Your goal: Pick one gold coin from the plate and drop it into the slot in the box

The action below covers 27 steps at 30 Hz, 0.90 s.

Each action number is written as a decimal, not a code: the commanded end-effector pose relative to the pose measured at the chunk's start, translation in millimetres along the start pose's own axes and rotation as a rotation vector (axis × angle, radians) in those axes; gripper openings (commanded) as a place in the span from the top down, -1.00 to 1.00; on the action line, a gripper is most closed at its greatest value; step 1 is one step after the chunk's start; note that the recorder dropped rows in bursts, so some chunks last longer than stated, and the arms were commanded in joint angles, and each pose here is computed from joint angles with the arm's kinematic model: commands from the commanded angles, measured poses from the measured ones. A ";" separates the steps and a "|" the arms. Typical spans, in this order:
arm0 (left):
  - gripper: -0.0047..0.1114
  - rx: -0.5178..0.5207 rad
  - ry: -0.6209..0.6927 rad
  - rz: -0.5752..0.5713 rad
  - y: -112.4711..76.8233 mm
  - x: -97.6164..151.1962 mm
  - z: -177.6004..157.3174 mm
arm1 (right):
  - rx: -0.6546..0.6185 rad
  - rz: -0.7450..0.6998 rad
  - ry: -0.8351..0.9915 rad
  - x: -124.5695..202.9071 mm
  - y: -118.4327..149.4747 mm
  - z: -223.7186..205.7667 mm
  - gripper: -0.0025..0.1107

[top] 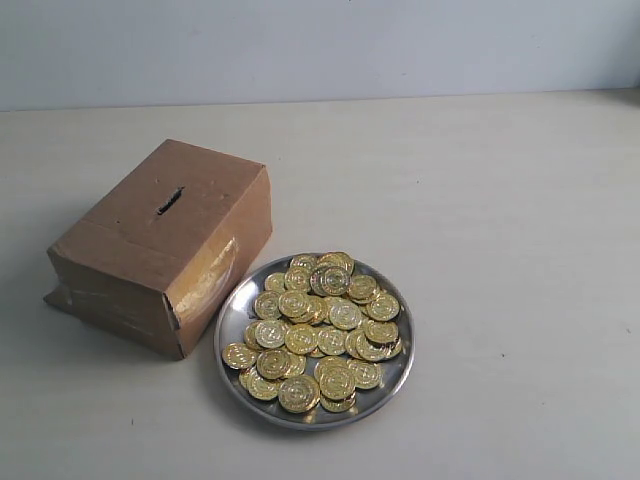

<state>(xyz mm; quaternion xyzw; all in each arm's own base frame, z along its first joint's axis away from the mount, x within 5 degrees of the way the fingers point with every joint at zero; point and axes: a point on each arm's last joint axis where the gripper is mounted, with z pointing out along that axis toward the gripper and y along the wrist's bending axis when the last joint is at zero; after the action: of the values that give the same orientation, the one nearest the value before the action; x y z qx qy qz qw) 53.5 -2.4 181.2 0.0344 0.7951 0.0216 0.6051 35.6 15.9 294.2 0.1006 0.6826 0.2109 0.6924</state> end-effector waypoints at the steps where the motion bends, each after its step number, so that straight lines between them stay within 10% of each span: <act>1: 0.92 0.004 -0.014 -0.013 -0.3 -1.0 -0.3 | -0.099 -0.111 0.119 -2.3 13.1 7.9 0.96; 11: 0.92 0.004 -0.014 -0.013 -0.3 -1.0 -0.3 | -0.296 -0.207 0.536 5.1 27.1 69.8 0.96; 27: 0.92 0.004 -0.014 -0.013 -0.3 -1.0 -0.3 | -0.469 -0.529 1.208 105.3 66.6 193.9 0.96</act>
<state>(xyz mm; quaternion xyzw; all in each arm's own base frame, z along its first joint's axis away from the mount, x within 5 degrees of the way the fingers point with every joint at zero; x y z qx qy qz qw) 53.5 -2.4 181.2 0.0344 0.7951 0.0216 0.6051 204.7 139.6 244.3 -0.3334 0.8874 0.2100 0.2392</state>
